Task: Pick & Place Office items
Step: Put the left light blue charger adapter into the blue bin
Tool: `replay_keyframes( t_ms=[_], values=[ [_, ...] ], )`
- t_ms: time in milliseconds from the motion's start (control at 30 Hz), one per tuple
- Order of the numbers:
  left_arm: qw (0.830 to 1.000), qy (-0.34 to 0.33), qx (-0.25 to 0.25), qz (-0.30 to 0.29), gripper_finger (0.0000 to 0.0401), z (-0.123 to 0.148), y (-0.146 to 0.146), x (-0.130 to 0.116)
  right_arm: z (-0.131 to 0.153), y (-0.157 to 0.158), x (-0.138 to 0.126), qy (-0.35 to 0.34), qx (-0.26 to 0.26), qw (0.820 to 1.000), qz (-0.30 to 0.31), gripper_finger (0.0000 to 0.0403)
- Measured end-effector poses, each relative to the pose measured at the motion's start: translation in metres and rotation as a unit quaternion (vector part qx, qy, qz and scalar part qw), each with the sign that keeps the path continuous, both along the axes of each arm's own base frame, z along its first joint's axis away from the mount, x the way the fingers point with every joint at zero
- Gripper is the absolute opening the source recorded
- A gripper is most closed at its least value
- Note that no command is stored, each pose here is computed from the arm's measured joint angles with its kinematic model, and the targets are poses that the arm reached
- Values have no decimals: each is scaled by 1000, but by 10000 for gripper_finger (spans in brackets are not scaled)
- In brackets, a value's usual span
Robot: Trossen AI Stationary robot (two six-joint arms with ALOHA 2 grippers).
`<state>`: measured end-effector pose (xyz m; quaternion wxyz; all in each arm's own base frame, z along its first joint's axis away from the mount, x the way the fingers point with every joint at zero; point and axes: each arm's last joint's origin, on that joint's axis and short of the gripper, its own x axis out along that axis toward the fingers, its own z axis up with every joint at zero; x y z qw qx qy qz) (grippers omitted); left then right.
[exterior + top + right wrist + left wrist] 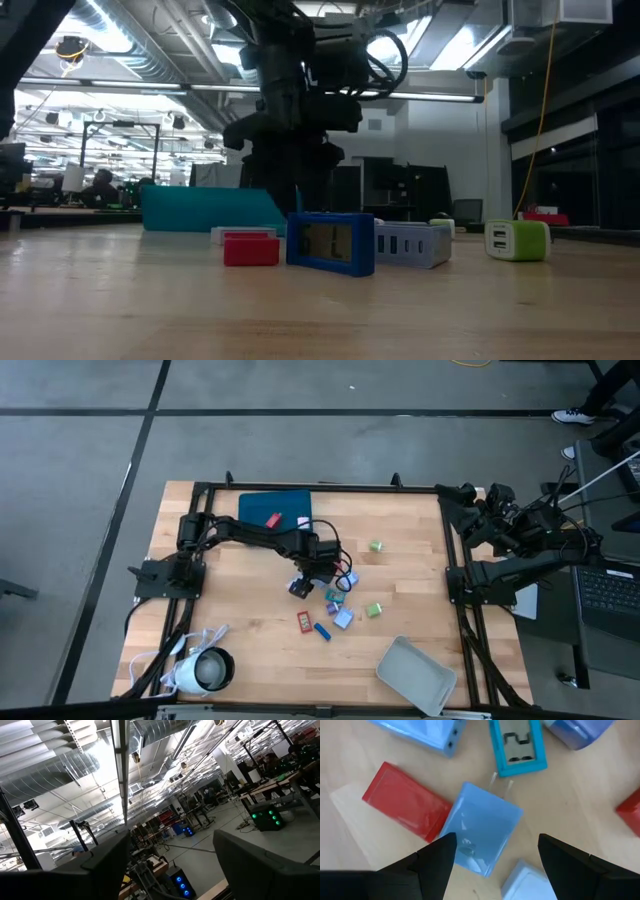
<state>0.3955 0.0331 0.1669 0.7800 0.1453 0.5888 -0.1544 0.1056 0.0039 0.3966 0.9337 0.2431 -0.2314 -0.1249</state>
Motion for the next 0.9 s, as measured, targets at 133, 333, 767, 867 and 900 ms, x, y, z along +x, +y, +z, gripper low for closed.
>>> replay_keyframes(
  t_ms=[133, 333, 767, 867, 900],
  values=[
    [1000, -4, 3, 5, 278, 0, 5, 1, 0, 0, 0, 0, 0, 1000, 0, 288],
    [1000, -25, 12, -15, 278, 9, 4, 8, 0, 0, 0, 0, 0, 1000, 0, 288],
    [999, -6, 0, -40, 278, -8, -4, 13, 0, 0, 0, 0, 0, 1000, 0, 288],
    [999, -16, -1, -40, 278, -9, -4, 15, 0, 0, 0, 0, 0, 1000, 0, 288],
    [999, -16, -2, -41, 278, -10, -4, 16, 0, 0, 0, 0, 0, 1000, 0, 288]
  ],
)
